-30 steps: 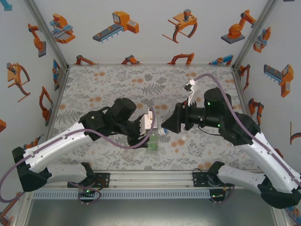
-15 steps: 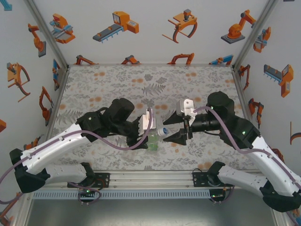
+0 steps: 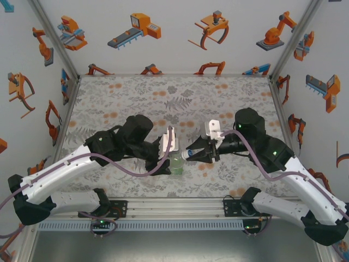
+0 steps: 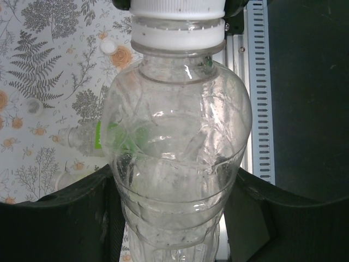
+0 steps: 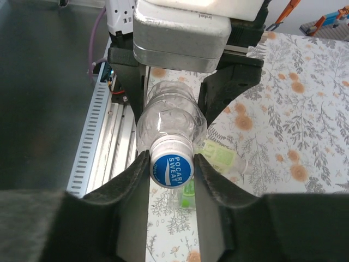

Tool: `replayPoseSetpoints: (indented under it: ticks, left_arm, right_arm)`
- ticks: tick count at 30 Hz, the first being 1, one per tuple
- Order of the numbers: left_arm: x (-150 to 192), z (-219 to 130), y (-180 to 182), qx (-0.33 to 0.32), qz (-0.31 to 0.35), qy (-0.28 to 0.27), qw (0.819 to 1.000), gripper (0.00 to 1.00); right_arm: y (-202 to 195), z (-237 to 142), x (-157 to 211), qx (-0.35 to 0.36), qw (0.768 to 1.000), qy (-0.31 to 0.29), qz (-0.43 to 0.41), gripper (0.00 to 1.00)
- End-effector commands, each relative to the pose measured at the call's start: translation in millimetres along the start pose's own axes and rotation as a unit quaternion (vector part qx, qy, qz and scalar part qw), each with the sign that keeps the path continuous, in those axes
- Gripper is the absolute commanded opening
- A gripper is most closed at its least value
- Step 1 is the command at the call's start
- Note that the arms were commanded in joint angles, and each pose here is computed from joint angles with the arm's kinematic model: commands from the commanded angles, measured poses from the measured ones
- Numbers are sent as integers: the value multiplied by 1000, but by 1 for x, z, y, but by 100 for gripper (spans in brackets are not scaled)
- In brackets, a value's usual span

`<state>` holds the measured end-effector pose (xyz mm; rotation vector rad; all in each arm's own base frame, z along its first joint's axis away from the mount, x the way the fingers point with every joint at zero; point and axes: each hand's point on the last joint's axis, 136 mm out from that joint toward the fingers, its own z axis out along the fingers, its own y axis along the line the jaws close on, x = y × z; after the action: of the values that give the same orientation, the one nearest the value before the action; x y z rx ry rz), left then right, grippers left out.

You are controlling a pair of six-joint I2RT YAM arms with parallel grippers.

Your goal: Screw on the bottle caps

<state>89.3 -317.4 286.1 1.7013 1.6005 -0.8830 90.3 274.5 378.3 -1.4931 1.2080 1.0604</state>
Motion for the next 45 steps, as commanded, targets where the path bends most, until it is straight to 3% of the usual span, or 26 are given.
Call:
replayPoseSetpoints:
  ticks: [1,8,12,13,15,19,21,24,28,34,41,45]
  left_arm:
    - [-10,-6,0,-5,4,-18,1000,0]
    - [-4,-4,8,-27,2,-5,1000,0]
    - [0,-3,16,-49,1,5,999,0]
    - [0,-3,18,-54,2,7,999,0]
    - [-1,-3,21,-61,5,7,998,0]
    - [0,0,28,-76,11,12,997,0]
    - [0,2,31,-77,12,16,997,0]
    - [0,4,33,-80,13,20,997,0]
    - [3,7,34,-80,13,23,996,0]
    - [1,6,32,-76,14,20,997,0]
    - [1,6,29,-68,9,17,998,1]
    - [4,6,28,-69,6,18,997,0]
  right_arm:
    - [2,0,-8,-5,1000,-22,2,23]
    - [-18,7,-9,29,990,-41,133,4]
    - [-55,1,-3,131,947,-40,290,0]
    - [-65,-2,0,161,929,-43,331,0]
    - [-84,-11,12,225,871,-51,434,0]
    - [-97,-28,43,310,732,-52,604,0]
    - [-96,-37,56,338,670,-52,659,0]
    - [-90,-48,74,375,597,-41,708,0]
    - [-87,-45,74,375,593,-6,713,1]
    - [-90,-37,67,354,634,-4,688,11]
    - [-93,-49,37,347,729,-24,589,47]
    - [-93,-63,2,343,809,-44,475,52]
